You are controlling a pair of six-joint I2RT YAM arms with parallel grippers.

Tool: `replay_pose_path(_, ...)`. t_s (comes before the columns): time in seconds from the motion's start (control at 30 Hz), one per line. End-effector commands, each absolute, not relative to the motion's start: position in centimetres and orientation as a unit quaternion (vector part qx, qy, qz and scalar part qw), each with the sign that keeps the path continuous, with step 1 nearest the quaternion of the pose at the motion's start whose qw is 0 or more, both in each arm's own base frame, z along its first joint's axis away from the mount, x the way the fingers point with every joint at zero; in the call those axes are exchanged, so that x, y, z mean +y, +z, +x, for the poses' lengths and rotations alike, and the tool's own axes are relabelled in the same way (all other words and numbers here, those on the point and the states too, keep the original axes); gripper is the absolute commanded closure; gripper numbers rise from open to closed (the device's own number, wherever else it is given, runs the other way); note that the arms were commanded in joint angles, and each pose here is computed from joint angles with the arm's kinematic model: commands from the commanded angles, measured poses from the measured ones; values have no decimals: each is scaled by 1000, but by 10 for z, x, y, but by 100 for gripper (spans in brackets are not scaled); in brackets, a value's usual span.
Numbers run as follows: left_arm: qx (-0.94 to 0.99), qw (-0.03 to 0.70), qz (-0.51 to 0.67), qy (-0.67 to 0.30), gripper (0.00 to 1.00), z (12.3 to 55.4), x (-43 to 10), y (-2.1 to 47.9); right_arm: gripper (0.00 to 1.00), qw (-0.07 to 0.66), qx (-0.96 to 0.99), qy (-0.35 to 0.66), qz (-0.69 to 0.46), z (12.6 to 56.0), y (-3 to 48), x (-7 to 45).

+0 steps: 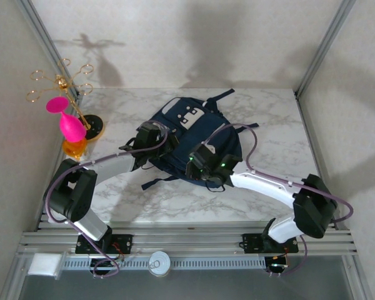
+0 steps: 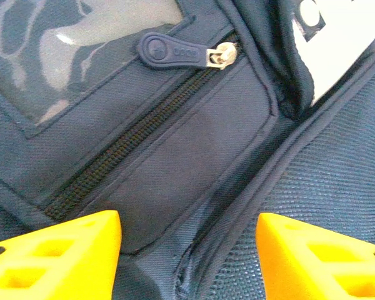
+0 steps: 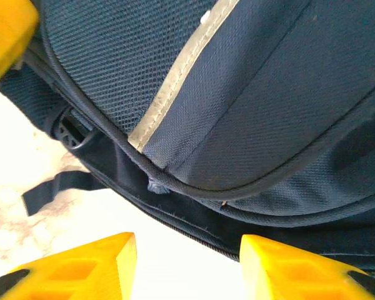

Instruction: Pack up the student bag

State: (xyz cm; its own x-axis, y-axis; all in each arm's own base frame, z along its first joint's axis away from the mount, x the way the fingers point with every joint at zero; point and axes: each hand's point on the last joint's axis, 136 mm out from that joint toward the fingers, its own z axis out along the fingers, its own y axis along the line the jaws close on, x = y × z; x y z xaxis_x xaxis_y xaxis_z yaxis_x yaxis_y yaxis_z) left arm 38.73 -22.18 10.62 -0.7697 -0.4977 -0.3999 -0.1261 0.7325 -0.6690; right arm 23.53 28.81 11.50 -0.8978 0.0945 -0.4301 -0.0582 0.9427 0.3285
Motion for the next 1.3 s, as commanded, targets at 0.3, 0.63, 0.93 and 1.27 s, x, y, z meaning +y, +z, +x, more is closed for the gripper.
replay_pose_path(0.3,874,282,-152,-365,46,386,-242,109,60,292,947,88,106,255,93,321)
replay_pose_path(0.63,882,284,-162,-340,44,390,-235,97,63,316,935,37,155,285,64,305)
replay_pose_path(0.93,885,278,-174,-329,44,395,-234,82,78,329,932,17,150,291,65,297)
replay_pose_path(1.27,886,299,-203,-292,48,417,-222,70,98,307,945,56,93,269,76,285)
